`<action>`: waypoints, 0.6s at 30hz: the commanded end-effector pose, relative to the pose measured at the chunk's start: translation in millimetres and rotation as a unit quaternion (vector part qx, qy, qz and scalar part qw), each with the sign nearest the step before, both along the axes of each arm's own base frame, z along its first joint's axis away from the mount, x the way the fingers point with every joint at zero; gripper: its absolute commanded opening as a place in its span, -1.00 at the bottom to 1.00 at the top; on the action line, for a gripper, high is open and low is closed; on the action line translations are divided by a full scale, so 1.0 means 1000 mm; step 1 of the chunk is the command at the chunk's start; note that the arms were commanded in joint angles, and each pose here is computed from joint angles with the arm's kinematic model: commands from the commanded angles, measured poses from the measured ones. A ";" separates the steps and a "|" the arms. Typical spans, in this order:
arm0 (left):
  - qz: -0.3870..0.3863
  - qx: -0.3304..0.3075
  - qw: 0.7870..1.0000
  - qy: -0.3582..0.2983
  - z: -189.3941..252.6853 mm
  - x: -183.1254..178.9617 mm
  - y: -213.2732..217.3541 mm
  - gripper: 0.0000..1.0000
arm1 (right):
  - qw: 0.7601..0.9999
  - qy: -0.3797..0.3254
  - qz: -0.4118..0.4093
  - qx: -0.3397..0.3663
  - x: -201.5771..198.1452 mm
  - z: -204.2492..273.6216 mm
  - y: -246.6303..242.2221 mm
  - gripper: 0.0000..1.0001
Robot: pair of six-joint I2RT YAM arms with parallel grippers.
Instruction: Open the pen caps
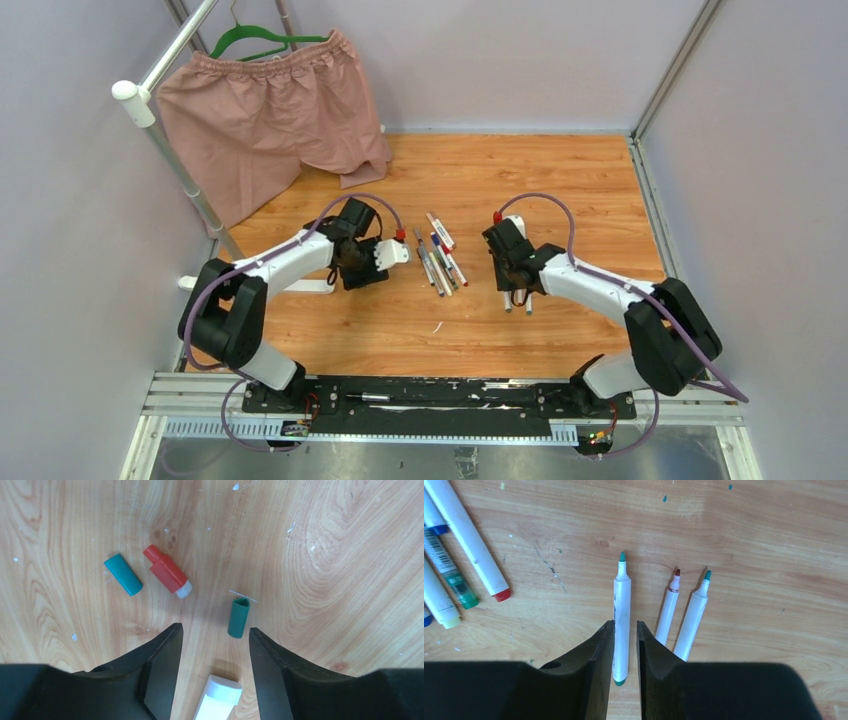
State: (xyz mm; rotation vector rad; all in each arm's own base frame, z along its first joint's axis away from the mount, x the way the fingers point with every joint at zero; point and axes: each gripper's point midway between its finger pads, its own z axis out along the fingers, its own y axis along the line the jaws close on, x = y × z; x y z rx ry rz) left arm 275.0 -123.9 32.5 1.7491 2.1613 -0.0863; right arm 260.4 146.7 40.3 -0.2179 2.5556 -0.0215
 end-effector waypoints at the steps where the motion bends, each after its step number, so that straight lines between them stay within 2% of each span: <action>1: 0.005 -0.012 1.000 -0.027 0.034 0.009 -0.005 0.24 | 0.999 -0.036 0.005 0.007 0.013 0.035 0.003 -0.46; 2: 0.005 -0.016 0.999 -0.030 0.042 0.010 -0.006 0.47 | 0.999 -0.038 0.015 0.018 0.015 0.041 0.010 -0.44; 3: 0.005 -0.021 0.999 -0.033 0.051 0.010 -0.008 0.88 | 0.998 -0.038 0.027 0.031 0.018 0.046 0.018 -0.37; 4: 0.006 -0.026 0.999 -0.033 0.059 0.010 -0.009 0.98 | 0.998 -0.038 0.038 0.042 0.021 0.050 0.027 -0.30; 8: 0.020 -0.047 0.998 -0.046 0.093 0.013 -0.012 1.00 | 0.993 -0.040 0.081 0.073 0.048 0.062 0.060 -0.16; 12: 0.053 -0.071 0.995 -0.051 0.119 0.014 -0.009 1.00 | 0.988 -0.028 0.126 0.084 0.087 0.062 0.102 -0.15; 18: 0.084 -0.082 0.990 -0.079 0.148 0.016 0.002 1.00 | 0.987 -0.002 0.150 0.057 0.130 0.032 0.131 -0.21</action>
